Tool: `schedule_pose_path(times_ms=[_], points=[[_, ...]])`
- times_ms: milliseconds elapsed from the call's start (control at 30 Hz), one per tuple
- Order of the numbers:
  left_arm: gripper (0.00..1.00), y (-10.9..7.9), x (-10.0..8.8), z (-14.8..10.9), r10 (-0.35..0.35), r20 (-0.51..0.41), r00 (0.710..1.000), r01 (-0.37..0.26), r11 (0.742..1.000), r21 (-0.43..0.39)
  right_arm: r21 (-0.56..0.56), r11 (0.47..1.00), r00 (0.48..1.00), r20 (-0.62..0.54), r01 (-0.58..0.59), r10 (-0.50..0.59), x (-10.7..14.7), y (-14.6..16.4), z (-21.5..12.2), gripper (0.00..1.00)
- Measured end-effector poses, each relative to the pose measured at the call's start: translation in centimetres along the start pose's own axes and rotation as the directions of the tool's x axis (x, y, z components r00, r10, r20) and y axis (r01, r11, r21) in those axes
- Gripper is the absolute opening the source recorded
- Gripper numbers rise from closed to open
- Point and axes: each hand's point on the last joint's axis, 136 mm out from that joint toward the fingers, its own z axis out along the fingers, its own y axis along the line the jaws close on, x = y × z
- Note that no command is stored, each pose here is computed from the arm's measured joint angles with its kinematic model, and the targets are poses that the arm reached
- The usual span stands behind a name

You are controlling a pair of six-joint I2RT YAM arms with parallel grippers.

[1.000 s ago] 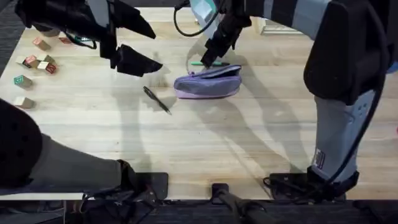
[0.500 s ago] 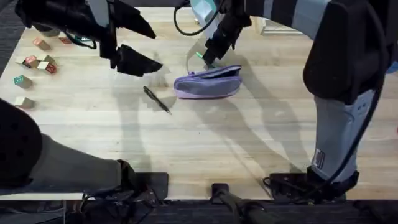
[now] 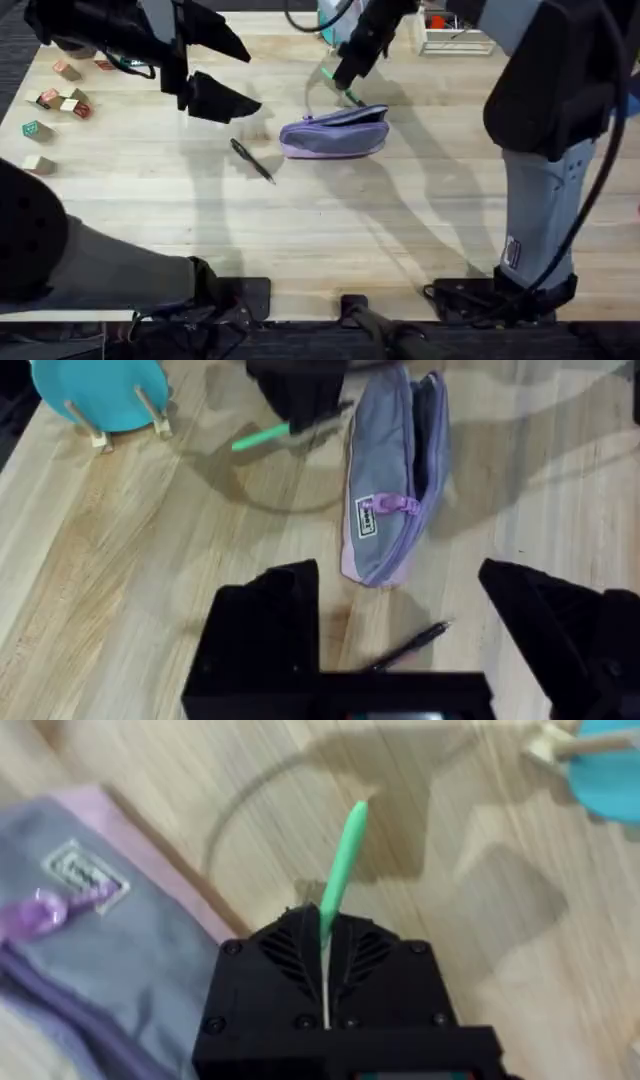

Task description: Unzip the bag, pick up the pens from the table one at a time and place them inside, then zip the bag closed.

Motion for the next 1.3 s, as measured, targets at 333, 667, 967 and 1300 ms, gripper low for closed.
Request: schedule_pose_path(times_ms=[333, 667, 967, 1300], points=[[0.994, 0.0, 0.0, 0.0, 0.000, 0.000, 1.000, 0.000, 1.000, 0.000, -0.051, 0.985, 0.984, -0.058, 0.165, -0.168, 1.9, 0.5, -6.0, 0.032], [0.994, 0.0, 0.0, 0.0, 0.000, 0.000, 1.000, 0.000, 1.000, 0.000, -0.089, 0.885, 0.885, -0.050, 0.457, -0.462, 2.3, 2.4, -10.7, 0.032], [0.994, 0.0, 0.0, 0.0, 0.000, 0.000, 1.000, 0.000, 1.000, 0.000, -0.009, 0.788, 0.788, -0.011, 0.616, -0.616, 1.3, 2.6, -13.8, 0.032], [0.994, 0.0, 0.0, 0.0, 0.000, 0.000, 1.000, 0.000, 1.000, 0.000, -0.011, 0.763, 0.763, 0.017, 0.647, -0.647, 0.4, 3.8, -13.9, 0.032]])
